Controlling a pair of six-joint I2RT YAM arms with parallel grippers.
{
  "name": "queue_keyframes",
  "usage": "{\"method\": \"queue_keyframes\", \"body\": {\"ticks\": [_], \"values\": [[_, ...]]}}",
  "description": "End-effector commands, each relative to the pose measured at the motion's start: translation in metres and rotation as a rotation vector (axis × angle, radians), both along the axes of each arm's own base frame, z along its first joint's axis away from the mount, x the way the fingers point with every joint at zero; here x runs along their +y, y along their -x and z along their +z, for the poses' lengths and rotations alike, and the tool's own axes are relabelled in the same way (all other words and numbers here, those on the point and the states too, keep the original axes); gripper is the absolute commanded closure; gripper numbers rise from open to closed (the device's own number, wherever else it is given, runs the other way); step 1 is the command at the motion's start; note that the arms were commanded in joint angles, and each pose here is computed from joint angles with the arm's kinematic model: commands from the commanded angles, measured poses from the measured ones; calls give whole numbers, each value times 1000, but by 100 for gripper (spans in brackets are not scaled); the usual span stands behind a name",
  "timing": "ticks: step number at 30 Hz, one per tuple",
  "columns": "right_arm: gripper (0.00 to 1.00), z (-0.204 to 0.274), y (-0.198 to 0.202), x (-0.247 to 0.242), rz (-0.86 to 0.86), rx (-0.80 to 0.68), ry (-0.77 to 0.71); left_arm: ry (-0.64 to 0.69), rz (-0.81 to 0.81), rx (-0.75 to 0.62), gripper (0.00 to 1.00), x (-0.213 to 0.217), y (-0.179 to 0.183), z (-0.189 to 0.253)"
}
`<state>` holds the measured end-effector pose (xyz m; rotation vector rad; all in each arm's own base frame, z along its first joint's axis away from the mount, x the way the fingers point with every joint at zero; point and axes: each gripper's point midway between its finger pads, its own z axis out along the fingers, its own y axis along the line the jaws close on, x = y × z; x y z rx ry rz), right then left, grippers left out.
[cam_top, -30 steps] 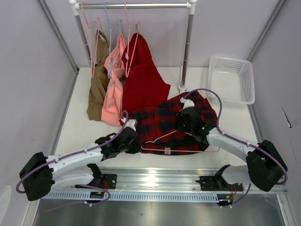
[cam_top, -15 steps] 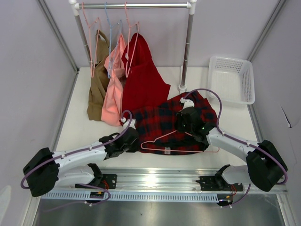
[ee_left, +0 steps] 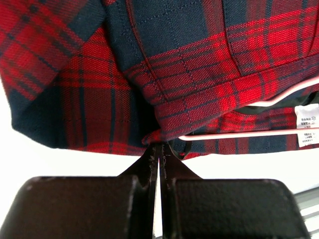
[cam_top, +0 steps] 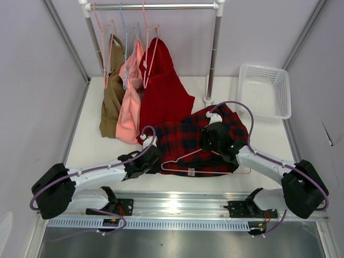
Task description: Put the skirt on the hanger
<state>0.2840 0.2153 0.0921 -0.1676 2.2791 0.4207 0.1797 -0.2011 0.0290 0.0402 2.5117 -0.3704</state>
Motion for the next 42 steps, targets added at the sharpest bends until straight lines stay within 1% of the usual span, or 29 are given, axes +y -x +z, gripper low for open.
{"method": "queue_keyframes", "body": {"ticks": [1,16,22,27,36,42], "values": [[100,23,-16,3,-20,-74,-4,58,-19,-42,100,-22,-14,19],[100,20,-21,-1,-80,-92,70,65,-56,-40,100,-30,-15,22],[100,18,-21,3,-71,-88,81,68,-66,-39,100,-31,-14,20],[100,17,-18,10,-33,-81,57,65,-72,-36,100,-32,-14,19],[100,22,-8,33,74,-74,-51,69,-65,-48,100,-31,-15,22],[100,19,-5,35,80,-52,-70,74,-62,-61,100,-30,-16,28]]}}
